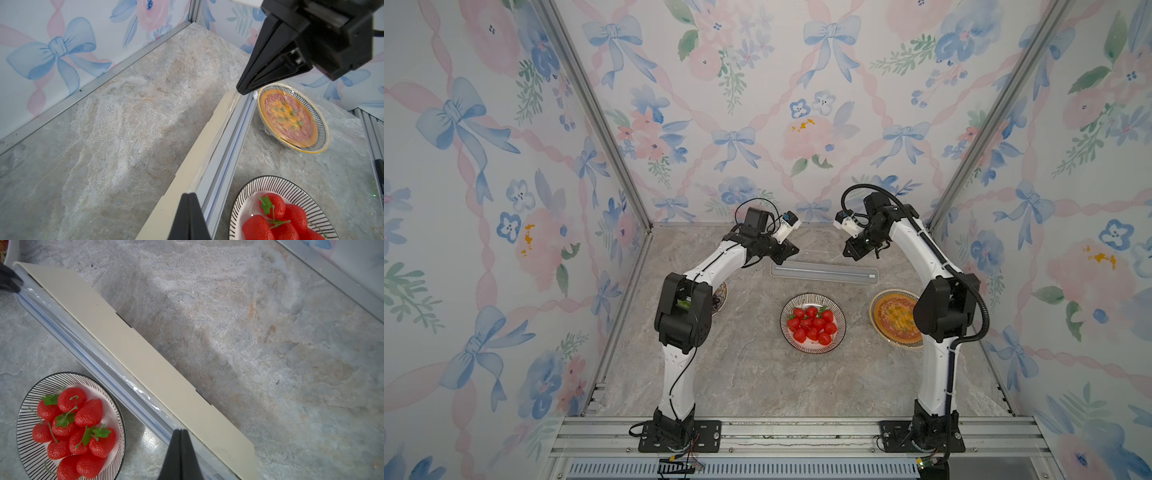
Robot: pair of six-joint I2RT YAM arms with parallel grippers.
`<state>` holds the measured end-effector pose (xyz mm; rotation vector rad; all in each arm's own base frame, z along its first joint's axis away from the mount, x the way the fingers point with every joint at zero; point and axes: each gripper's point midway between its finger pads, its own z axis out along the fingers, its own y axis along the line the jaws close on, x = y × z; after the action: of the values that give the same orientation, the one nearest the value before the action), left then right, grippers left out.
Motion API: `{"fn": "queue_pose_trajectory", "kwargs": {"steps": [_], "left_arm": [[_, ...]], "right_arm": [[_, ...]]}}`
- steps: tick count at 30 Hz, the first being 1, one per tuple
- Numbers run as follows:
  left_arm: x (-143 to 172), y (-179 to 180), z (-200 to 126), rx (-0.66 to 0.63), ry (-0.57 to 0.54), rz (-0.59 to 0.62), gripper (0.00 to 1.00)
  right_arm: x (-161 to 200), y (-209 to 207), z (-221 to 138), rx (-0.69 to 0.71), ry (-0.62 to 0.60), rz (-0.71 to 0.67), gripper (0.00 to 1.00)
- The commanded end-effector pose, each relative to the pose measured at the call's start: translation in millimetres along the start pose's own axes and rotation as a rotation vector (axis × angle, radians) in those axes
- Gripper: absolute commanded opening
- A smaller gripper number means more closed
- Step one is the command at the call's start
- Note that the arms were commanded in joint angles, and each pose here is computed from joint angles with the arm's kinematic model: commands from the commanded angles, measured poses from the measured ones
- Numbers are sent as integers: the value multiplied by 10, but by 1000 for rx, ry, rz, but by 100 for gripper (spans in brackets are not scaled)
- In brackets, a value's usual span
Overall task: Wrap the plate with plastic wrap
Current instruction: Pull the plastic wrap from the plastic wrap cutting box.
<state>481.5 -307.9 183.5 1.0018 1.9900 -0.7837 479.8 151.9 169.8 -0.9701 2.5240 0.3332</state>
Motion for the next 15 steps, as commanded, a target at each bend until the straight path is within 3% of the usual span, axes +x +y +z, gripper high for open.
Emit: {"fn": "queue_pose_trajectory", "kwargs": {"steps": [1,15], "left_arm": [[-475,-115,-286,3,-106,69,0],[-744,-177,-460,-8,-158,99,0]], "right_arm": [[-270,87,-488,62,-97,-69,0],[-429,120,-769,119,-152,-109,0]]}}
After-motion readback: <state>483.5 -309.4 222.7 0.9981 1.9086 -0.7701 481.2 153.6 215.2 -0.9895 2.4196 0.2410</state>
